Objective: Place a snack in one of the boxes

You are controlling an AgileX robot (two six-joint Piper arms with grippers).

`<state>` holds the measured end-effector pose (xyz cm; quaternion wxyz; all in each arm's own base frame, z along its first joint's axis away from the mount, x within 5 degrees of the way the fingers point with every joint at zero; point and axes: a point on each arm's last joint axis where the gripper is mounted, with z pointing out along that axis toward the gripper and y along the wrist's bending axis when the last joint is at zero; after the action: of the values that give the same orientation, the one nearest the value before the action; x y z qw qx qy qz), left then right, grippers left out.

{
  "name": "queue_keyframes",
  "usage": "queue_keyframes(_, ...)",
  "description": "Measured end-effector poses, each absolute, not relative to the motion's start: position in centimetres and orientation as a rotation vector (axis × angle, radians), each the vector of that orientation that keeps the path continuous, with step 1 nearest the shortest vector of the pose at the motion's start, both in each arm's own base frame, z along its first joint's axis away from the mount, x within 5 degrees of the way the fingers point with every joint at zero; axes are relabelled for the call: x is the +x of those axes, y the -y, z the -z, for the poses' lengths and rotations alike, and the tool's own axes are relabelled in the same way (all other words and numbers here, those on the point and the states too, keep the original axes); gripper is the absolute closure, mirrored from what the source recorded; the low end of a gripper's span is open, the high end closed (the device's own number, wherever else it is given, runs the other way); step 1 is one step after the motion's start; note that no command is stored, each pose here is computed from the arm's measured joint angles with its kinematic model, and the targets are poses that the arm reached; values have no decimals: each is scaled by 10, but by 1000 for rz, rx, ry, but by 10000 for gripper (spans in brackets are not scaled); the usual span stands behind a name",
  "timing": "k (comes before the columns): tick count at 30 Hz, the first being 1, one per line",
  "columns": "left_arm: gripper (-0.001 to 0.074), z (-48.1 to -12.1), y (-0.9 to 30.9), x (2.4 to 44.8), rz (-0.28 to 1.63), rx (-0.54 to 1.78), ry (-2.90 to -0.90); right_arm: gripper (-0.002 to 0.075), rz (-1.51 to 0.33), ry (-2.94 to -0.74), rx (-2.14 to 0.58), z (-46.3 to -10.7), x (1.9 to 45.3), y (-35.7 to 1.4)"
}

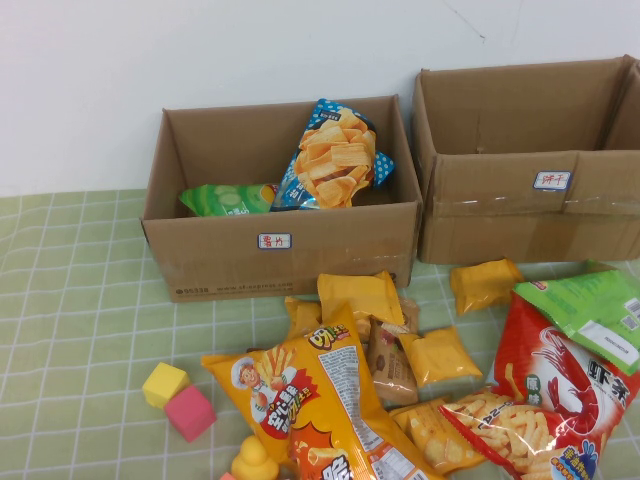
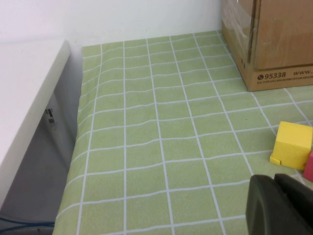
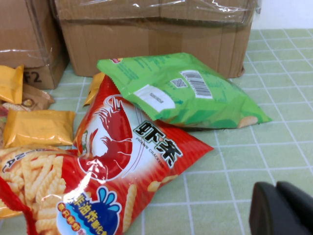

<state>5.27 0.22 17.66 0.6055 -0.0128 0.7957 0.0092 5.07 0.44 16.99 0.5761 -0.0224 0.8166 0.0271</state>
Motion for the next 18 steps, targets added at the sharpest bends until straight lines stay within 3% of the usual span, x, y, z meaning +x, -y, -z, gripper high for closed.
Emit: queue_keyframes(18, 737, -179, -2, 54, -13, -30, -1809, 728, -63, -1912, -52, -170, 51, -4)
